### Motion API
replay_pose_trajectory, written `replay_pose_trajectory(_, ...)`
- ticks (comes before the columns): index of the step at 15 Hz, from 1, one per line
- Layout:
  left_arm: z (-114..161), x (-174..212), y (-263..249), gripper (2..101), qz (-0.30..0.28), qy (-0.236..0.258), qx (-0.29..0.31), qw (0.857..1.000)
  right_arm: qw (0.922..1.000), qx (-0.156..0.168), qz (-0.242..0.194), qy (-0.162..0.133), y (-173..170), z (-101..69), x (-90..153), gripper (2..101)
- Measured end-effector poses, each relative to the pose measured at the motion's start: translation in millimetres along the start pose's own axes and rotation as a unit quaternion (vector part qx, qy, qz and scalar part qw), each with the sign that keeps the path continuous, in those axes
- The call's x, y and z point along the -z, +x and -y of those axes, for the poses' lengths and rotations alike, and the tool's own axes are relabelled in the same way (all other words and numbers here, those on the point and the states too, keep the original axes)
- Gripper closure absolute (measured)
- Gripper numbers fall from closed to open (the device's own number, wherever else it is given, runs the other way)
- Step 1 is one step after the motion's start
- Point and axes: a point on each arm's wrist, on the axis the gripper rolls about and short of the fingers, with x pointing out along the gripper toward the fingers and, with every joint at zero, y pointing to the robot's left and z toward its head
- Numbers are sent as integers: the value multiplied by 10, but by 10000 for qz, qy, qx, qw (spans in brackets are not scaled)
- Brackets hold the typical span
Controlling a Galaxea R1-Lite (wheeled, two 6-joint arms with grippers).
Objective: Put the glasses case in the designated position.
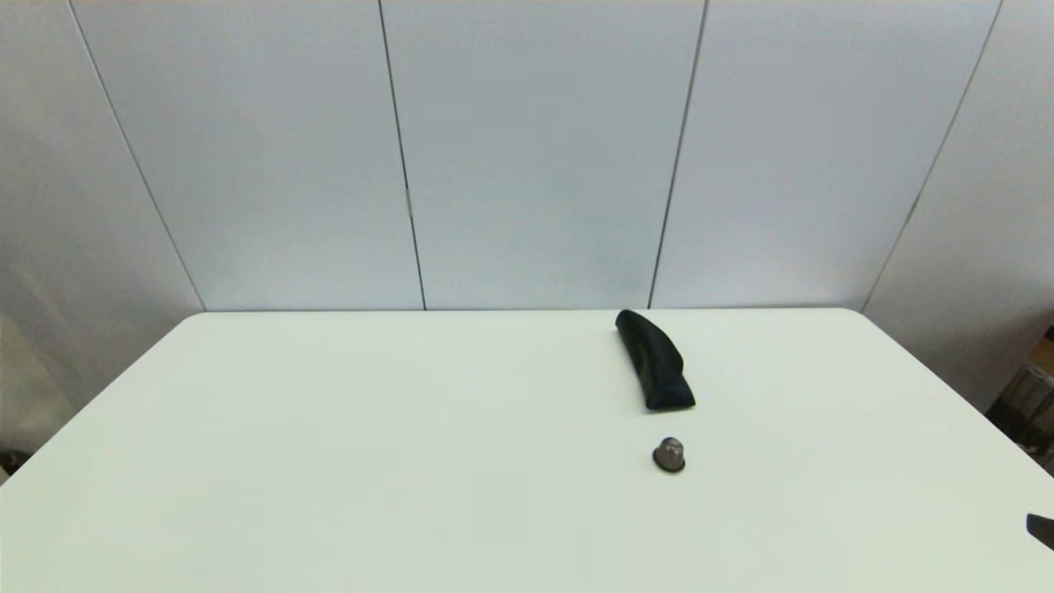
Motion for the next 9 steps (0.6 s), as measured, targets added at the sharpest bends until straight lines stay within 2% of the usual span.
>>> replay_pose_trajectory(9, 0, -1, 0, 53, 3, -2, 0, 10000, 9994, -242, 227, -34, -51, 42, 545, 52)
